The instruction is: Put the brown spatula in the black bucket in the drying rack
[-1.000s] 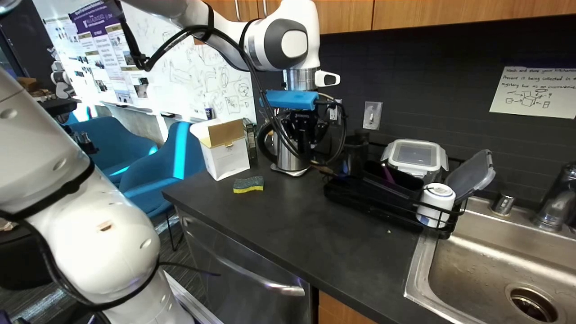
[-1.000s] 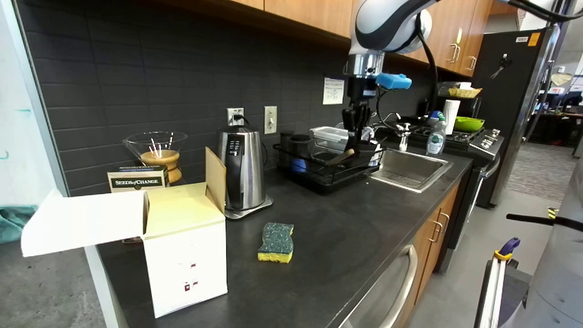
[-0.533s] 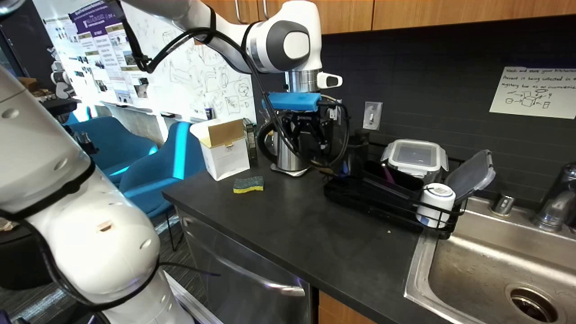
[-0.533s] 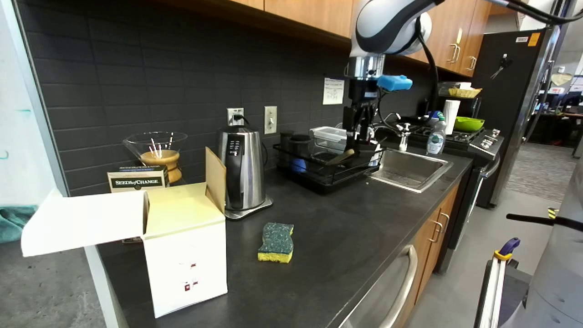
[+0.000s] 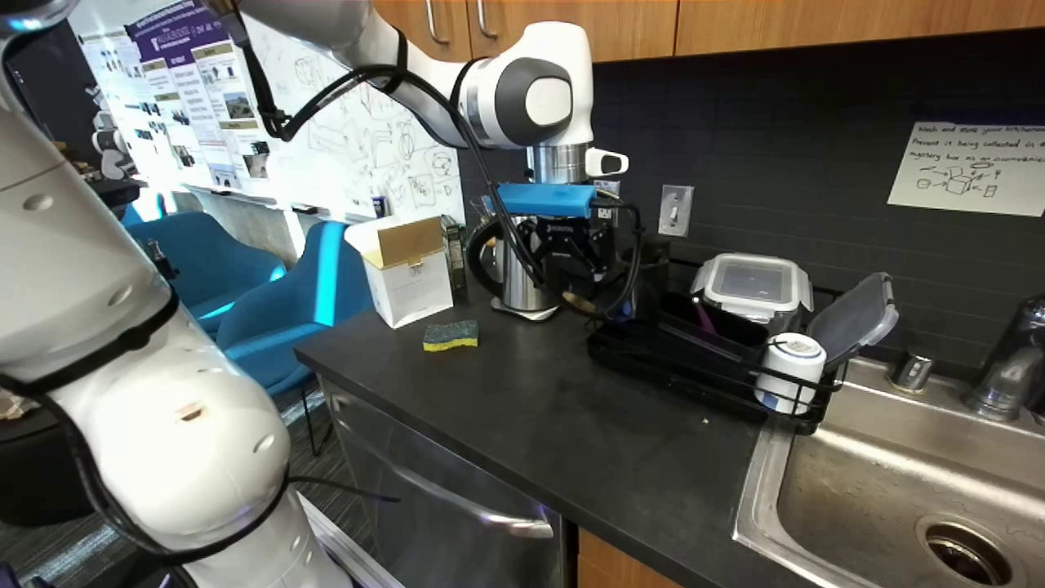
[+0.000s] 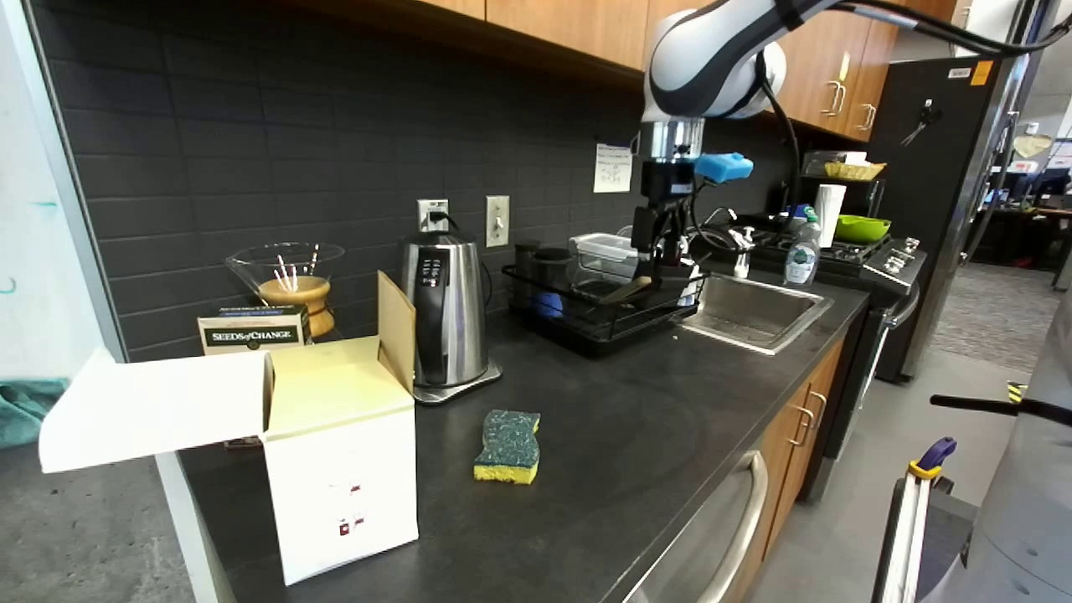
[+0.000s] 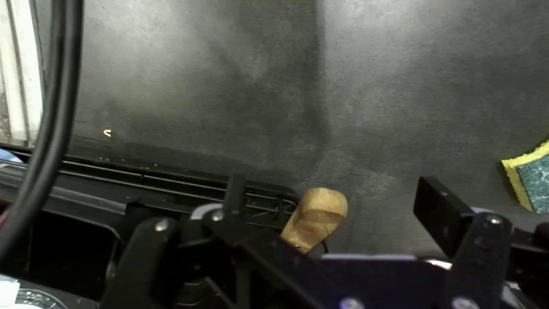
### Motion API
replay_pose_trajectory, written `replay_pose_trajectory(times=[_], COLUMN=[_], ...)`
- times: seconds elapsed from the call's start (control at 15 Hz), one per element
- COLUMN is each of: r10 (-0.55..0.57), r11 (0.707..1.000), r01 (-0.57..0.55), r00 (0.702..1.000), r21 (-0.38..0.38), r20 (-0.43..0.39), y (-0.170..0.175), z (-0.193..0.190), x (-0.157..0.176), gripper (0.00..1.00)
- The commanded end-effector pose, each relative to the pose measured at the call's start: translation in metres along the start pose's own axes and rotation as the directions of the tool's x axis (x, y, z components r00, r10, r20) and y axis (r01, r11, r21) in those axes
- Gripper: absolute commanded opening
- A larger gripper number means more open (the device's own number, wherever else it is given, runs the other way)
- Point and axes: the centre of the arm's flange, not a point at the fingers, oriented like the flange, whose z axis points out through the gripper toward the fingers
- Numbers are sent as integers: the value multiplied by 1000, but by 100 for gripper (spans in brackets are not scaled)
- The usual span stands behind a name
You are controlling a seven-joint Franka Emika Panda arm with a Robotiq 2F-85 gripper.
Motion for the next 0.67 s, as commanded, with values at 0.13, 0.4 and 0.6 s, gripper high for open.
replay_pose_trajectory(times=[0.13, 0.4, 0.6], r10=[-56, -47, -33], r11=[998, 998, 999], r01=[56, 46, 30], r00=[998, 998, 997], r21=[-11, -34, -43], r20=[-25, -47, -65], y=[7, 5, 1], z=[21, 33, 39], x=[5, 10, 14], gripper=[100, 100, 100])
